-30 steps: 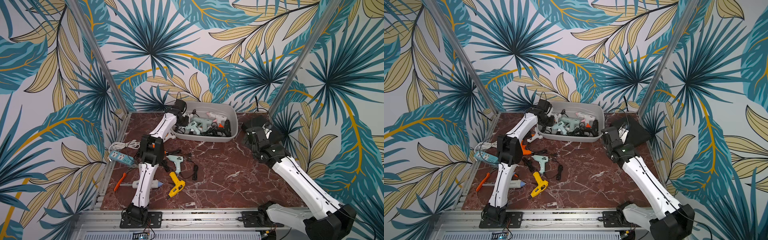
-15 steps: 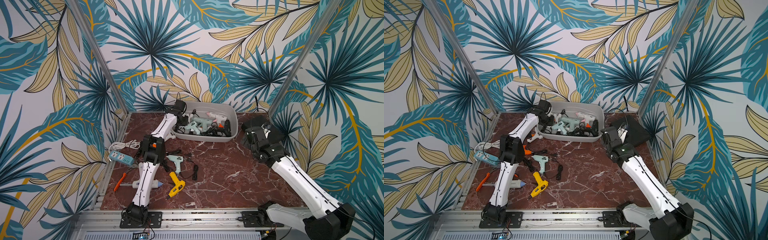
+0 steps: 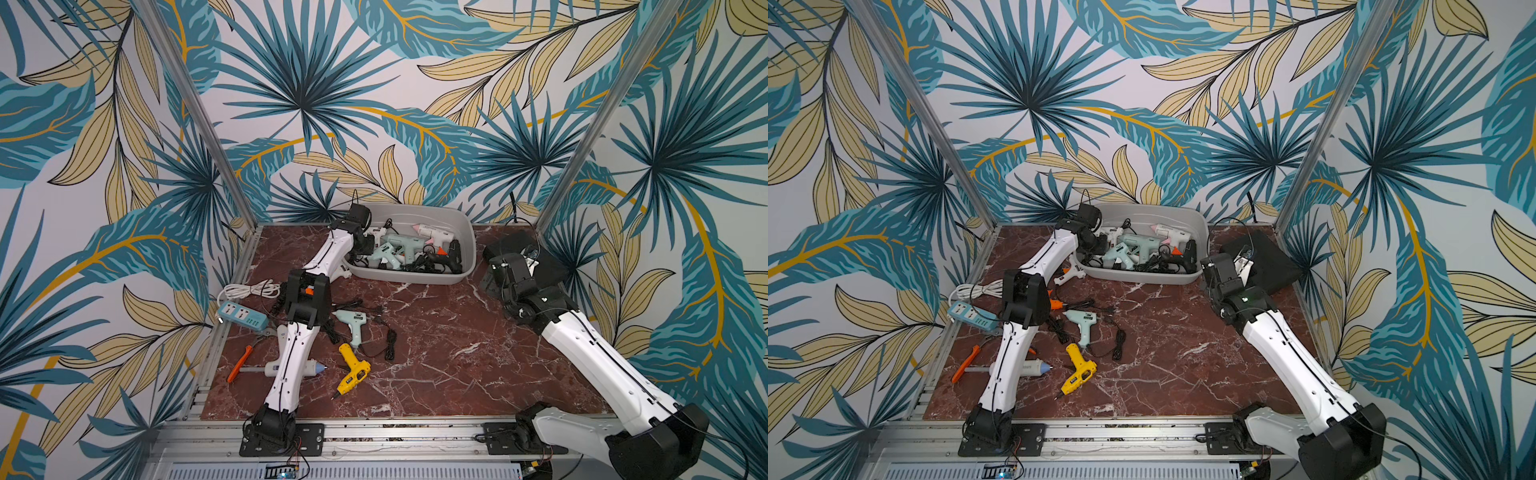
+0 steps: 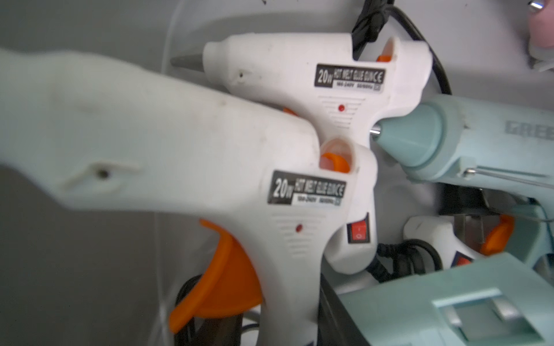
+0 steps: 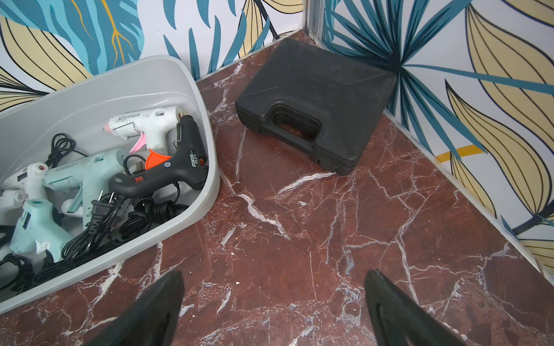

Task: Put the hot melt glue gun into the storage box
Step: Place the hot melt adhesive gun in the storage box, then pick up the hot melt adhesive gun from the center of the board.

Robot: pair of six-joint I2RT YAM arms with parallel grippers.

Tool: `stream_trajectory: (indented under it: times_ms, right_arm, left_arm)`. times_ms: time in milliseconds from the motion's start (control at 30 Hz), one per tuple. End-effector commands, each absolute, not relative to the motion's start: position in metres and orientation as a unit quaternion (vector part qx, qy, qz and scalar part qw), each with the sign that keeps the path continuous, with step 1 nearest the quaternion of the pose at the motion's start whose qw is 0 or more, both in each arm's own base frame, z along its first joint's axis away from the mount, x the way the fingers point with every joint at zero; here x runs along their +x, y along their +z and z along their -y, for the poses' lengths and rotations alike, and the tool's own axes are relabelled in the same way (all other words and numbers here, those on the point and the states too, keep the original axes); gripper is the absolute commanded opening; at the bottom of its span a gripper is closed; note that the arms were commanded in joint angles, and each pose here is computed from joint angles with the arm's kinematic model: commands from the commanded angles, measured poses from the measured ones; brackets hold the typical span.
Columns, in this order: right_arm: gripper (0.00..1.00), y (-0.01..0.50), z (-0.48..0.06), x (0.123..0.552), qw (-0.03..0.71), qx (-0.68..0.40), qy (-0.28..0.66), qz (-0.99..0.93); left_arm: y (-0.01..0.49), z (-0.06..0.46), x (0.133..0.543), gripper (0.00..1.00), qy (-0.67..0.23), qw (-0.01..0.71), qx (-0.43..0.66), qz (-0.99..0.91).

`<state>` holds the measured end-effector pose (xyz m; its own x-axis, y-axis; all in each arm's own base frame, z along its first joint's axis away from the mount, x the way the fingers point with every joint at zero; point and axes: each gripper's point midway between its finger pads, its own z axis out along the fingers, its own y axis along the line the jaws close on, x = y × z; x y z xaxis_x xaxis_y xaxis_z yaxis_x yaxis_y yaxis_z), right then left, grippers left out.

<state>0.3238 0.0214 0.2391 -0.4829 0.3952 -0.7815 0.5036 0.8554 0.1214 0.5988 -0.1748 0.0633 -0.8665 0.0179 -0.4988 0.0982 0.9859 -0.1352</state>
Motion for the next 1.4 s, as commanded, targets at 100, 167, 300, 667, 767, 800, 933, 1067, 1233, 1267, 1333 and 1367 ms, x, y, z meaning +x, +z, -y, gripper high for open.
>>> stream_trajectory:
  times_ms: [100,167,300,667,767,800,933,1067,1233,1267,1333,1367]
  right_arm:
    - [0.96,0.24,-0.027,0.326,0.427,0.247,-0.056,-0.868]
    - [0.94,0.24,-0.031,0.328,0.425,0.234,-0.05,-0.873]
    - [0.88,0.24,-0.045,0.336,0.422,0.205,-0.026,-0.883]
    - [0.83,0.233,-0.105,0.348,0.402,0.109,0.046,-0.908]
    - [0.82,0.226,-0.132,0.346,0.388,0.07,0.058,-0.917]
    - [0.82,0.223,-0.142,0.344,0.382,0.055,0.057,-0.921]
    - [0.77,0.211,-0.191,0.335,0.358,-0.027,0.049,-0.932]
    - [0.72,0.192,-0.25,0.322,0.325,-0.113,0.05,-0.938]
    - [0.6,0.155,-0.324,0.293,0.261,-0.218,0.048,-0.939]
    - [0.58,0.147,-0.335,0.288,0.249,-0.237,0.044,-0.938]
    - [0.57,0.135,-0.355,0.277,0.232,-0.266,0.038,-0.935]
    - [0.57,0.129,-0.365,0.27,0.224,-0.281,0.039,-0.933]
  left_arm:
    - [0.083,0.177,0.605,0.48,-0.094,0.276,0.027,-0.956]
    - [0.102,0.179,0.605,0.53,-0.106,0.29,0.029,-0.951]
    - [0.152,0.189,0.6,0.66,-0.139,0.325,0.036,-0.935]
    - [0.256,0.185,0.544,0.97,-0.161,0.418,0.037,-0.894]
    - [0.276,0.165,0.522,1.0,-0.14,0.452,0.015,-0.881]
    - [0.279,0.156,0.514,1.0,-0.131,0.461,0.005,-0.877]
    - [0.288,0.112,0.48,1.0,-0.084,0.501,-0.061,-0.859]
    - [0.289,0.062,0.44,1.0,-0.048,0.531,-0.138,-0.835]
    - [0.283,0.001,0.391,1.0,-0.027,0.55,-0.233,-0.801]
    - [0.29,-0.011,0.384,1.0,-0.027,0.568,-0.252,-0.783]
    - [0.293,-0.032,0.365,1.0,-0.011,0.582,-0.281,-0.763]
    - [0.296,-0.041,0.356,1.0,-0.002,0.588,-0.293,-0.754]
